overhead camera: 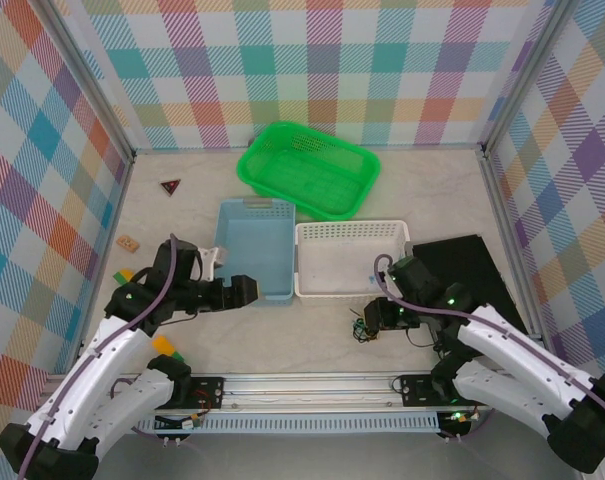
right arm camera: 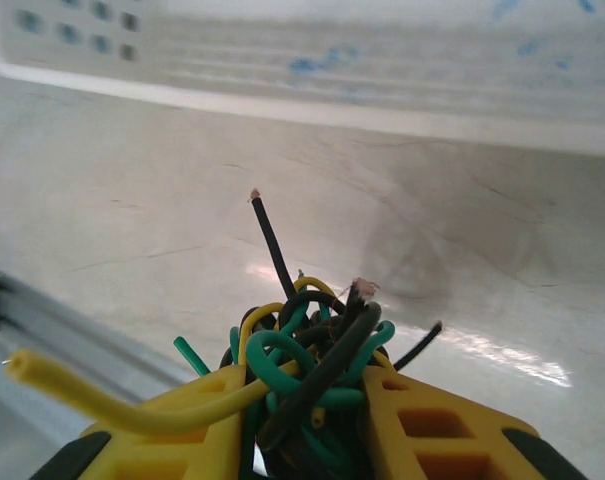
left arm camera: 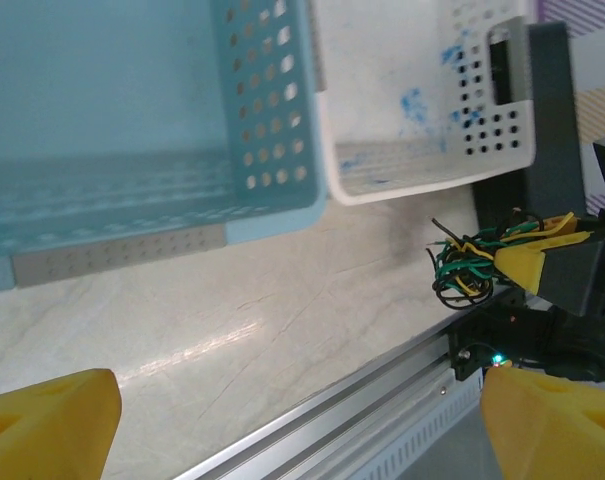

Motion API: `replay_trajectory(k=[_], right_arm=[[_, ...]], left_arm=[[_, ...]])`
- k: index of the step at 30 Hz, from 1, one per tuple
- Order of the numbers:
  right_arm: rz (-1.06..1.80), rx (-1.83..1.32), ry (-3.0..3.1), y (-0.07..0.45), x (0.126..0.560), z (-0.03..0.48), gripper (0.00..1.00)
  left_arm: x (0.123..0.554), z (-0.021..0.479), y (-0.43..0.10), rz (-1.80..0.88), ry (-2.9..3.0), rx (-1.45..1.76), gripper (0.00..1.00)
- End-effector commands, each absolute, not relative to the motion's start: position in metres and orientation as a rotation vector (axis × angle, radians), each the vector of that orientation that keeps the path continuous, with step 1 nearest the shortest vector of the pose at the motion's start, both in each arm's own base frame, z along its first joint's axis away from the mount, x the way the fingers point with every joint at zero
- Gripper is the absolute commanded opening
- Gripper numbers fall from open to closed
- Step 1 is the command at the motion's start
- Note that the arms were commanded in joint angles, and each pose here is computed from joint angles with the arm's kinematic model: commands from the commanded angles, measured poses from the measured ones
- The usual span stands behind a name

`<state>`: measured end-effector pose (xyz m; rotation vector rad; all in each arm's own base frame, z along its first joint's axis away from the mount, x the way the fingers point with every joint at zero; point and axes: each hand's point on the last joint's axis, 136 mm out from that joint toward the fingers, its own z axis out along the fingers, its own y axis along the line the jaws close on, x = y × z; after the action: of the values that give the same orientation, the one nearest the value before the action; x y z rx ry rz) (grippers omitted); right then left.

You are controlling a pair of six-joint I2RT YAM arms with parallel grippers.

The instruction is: Untangle the cables

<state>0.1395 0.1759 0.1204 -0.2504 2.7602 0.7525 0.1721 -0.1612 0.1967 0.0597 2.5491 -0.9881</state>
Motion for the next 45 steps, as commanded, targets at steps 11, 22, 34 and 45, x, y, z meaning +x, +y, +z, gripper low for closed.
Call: replay_trajectory(k=[11, 22, 34, 45], right_arm=[[1.201, -0.635, 2.148, 0.259, 0.19, 0.341, 0.0], [1.537, -0.77, 1.862, 0.257, 0.232, 0.446, 0.0], [1.591, -0.806, 1.841, 0.258, 0.236, 0.457, 0.0], [1.622, -0.807, 1.817, 0.261, 0.238, 0.456, 0.0]], left_arm=[[0.201, 0.34, -0.214, -1.24, 1.944, 0.509, 0.98], [0.203, 0.41, -0.222, -1.064, 1.523, 0.814, 1.0], [0.218, 0.429, -0.262, -1.216, 1.473, 0.827, 0.94], [0.227, 0.432, -0.301, -1.29, 1.46, 0.881, 0.92]])
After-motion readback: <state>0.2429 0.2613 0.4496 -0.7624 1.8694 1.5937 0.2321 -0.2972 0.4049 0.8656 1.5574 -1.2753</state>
